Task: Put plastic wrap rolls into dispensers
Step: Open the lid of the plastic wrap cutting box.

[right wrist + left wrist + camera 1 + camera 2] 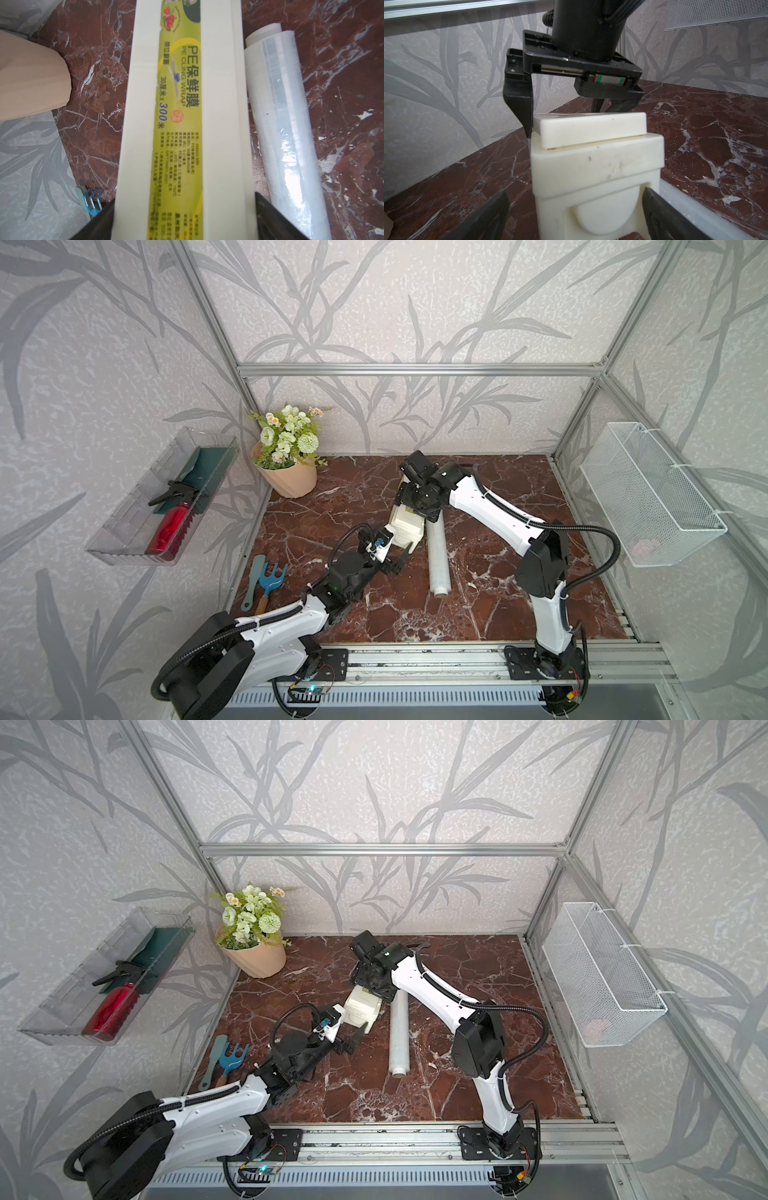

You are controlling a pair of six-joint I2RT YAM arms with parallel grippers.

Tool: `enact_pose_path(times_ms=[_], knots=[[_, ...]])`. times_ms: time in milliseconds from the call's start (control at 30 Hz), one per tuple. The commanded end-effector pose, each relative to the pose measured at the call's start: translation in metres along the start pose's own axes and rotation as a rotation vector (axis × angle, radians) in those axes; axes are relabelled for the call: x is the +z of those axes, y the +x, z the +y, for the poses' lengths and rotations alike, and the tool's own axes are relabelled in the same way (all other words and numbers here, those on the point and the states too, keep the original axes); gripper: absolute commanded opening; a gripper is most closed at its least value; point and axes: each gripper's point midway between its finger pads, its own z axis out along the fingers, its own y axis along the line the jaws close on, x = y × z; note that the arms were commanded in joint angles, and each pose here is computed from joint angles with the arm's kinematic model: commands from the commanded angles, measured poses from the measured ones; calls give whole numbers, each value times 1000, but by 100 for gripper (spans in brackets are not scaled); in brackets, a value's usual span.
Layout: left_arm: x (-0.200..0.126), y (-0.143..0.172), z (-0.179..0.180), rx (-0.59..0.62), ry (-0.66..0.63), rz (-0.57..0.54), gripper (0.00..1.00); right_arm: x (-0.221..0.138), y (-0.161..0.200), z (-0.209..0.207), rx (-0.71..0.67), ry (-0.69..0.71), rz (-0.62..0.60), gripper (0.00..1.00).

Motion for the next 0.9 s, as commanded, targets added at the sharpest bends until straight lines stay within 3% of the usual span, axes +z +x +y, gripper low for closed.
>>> enact_pose_path(times_ms=[0, 200, 333, 567, 867], knots=[[-6, 2, -14, 3, 74, 7, 99, -22, -15, 30, 32, -128, -68, 74], [-11, 6, -19, 5, 110, 46, 99, -16, -15, 28, 35, -118, -71, 74], [-4, 20, -12, 22, 55, 107, 99, -18, -14, 31, 43, -130, -68, 73], [8, 8, 1, 33, -56, 13, 99, -16, -7, 28, 63, -129, -59, 73], [18, -2, 2, 65, -83, -49, 99, -14, -1, 29, 69, -141, -50, 73]])
